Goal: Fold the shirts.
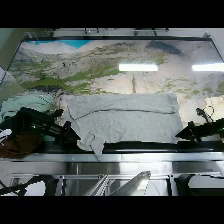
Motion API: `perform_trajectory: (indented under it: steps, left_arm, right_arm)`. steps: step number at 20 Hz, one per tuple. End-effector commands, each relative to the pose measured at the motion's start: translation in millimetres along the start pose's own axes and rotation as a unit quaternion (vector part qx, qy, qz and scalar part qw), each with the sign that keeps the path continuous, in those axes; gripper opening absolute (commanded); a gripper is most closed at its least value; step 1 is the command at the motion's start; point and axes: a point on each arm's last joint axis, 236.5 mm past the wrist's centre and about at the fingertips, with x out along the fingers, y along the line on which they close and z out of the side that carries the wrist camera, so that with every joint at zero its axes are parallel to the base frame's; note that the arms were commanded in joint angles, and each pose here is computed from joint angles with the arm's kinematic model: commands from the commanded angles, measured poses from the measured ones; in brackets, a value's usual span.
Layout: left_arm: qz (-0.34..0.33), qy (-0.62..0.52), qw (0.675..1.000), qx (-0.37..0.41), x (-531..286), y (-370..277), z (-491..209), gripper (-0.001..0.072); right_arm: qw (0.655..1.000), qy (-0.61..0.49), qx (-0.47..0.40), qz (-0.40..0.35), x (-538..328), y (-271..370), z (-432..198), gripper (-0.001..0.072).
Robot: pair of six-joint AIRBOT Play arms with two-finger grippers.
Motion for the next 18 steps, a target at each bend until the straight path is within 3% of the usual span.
perform_trajectory:
  steps: [1, 3, 8, 11, 12, 13, 14, 15, 18]
  left_arm:
    - [-0.035, 0.02, 0.999, -0.003, -16, -3, -13, 0.0069]
    - [-0.06, 0.011, 0.998, -0.007, -32, -2, -15, 0.0022]
    - [-0.098, -0.124, 0.986, 0.053, -76, -31, 6, 0.0022]
    - [-0.053, -0.119, 0.99, 0.055, -73, -16, -1, 0.0024]
    - [-0.031, -0.114, 0.992, 0.035, -67, -4, -1, 0.013]
    - [-0.022, -0.11, 0.994, 0.01, -60, 5, -3, 0.0333]
    - [-0.019, -0.113, 0.993, -0.008, -52, 14, -3, 0.0486]
    - [-0.02, -0.115, 0.993, -0.028, -43, 22, -4, 0.0575]
    - [-0.028, -0.113, 0.99, -0.079, -13, 43, -13, 0.059]
  right_arm:
    - [1.0, -0.007, -0.014, 0.016, -13, 22, -6, 0.0016]
    - [0.998, -0.062, -0.01, 0.01, -36, 24, 1, 0.0016]
    - [0.978, -0.202, -0.029, 0.05, -89, 66, 20, 0.0016]
    - [0.979, -0.194, -0.035, 0.048, -83, 69, 19, 0.0016]
    - [0.98, -0.189, -0.034, 0.047, -80, 67, 20, 0.0016]
    - [0.981, -0.186, -0.033, 0.048, -76, 66, 20, 0.0016]
    - [0.982, -0.184, -0.029, 0.045, -73, 62, 21, 0.0016]
    - [0.982, -0.181, -0.027, 0.041, -69, 58, 22, 0.0016]
    - [0.983, -0.176, -0.025, 0.042, -64, 55, 24, 0.0016]
